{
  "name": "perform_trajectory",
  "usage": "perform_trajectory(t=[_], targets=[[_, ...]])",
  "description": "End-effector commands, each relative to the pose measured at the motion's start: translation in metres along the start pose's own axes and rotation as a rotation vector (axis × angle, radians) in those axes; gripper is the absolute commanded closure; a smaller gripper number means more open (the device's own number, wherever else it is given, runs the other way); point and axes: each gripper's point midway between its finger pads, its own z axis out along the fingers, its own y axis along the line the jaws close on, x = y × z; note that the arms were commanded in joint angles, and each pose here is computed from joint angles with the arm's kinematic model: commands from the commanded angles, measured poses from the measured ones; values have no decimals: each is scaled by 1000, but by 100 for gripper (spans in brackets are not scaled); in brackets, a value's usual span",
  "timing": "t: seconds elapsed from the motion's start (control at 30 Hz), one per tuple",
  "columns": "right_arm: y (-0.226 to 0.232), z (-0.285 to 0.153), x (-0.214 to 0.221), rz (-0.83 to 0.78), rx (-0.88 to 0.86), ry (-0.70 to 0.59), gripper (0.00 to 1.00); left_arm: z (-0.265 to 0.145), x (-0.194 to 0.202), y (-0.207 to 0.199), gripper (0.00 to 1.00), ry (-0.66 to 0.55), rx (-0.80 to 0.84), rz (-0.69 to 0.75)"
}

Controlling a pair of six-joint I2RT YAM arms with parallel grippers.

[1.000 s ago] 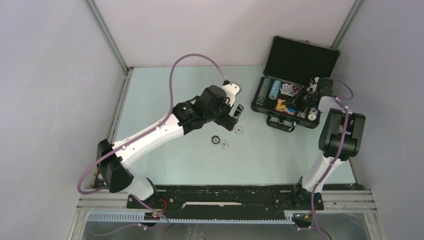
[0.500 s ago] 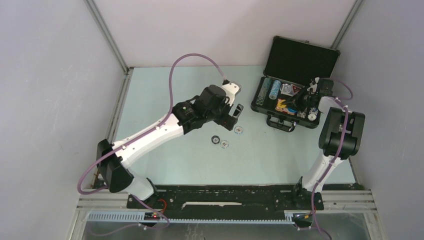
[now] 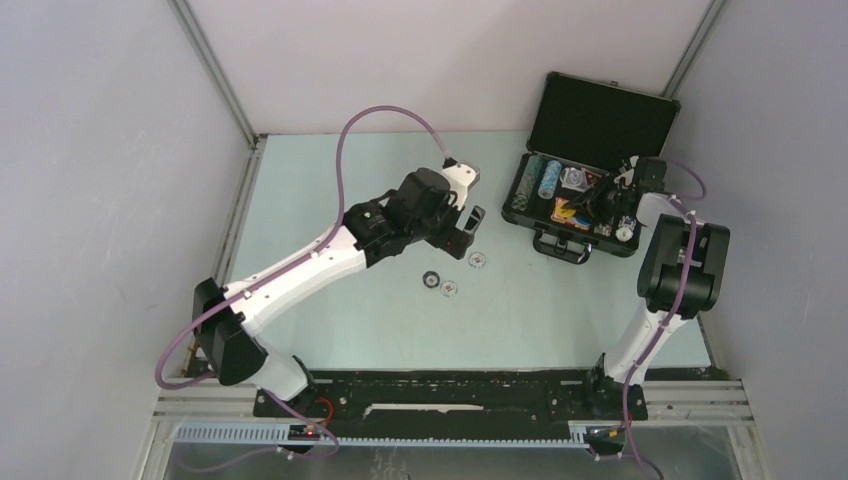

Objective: Pack up texas hold em set

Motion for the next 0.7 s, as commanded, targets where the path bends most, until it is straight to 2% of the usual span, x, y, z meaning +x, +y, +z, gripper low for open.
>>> perform_trajectory(t=[0.0, 0.67], targets=[[9, -8, -11, -39, 11, -35, 61, -12, -21, 0, 4, -65, 12, -8], [16, -20, -6, -81, 76, -62, 50, -13, -22, -1, 4, -67, 19, -5]])
